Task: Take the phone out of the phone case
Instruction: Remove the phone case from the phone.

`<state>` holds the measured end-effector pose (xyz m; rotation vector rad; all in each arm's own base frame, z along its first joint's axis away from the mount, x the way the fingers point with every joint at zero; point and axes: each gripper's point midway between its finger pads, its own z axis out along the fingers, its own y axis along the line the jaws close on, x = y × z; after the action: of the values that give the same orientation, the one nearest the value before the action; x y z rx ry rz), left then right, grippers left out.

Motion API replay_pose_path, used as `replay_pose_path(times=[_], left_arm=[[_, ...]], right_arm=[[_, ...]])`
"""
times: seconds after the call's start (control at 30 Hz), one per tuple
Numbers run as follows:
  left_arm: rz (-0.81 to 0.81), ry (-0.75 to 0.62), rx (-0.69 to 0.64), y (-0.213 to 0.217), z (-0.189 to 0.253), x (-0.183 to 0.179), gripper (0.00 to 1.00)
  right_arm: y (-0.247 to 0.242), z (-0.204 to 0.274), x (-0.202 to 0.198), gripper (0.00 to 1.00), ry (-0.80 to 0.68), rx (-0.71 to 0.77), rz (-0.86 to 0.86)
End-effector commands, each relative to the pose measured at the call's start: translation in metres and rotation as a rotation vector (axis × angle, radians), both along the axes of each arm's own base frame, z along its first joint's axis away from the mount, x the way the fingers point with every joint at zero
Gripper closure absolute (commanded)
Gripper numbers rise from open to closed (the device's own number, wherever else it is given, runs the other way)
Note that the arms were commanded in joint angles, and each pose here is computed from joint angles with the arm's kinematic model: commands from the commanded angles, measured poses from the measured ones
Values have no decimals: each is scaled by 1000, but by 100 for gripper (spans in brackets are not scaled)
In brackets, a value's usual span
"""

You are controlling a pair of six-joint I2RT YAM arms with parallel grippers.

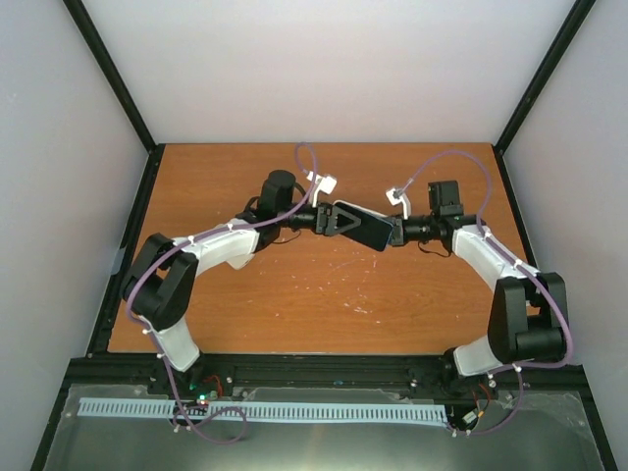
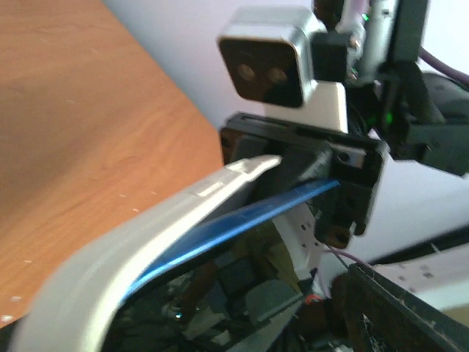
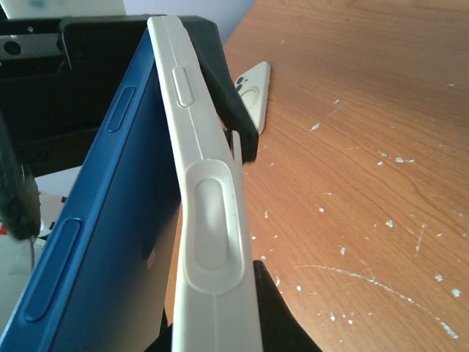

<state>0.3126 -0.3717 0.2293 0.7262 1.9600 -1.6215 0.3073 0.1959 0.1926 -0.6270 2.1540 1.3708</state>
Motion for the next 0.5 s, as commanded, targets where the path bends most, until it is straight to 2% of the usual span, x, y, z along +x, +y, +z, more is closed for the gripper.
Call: replay_pose_path(times=[0.0,0.17,0.23,0.37,0.47], left_arm=[[186,-96,25,11,21,32,19],[432,-4,204,34,-40,62,17],[496,11,245,41,-56,64,15],[514,-54,280,33,-63,53,14],[495,-111,312,16,-66,42,14]], right_arm=[[-33,-26,46,97,-103,-118,-193],[-52,-43,55,97,-89,-228,-302],[-61,-50,55,97,-96,-279,-349],[-80,-68,55,97,-84,-385,-435],[-81,-76,52,97,-66,-407,-431]])
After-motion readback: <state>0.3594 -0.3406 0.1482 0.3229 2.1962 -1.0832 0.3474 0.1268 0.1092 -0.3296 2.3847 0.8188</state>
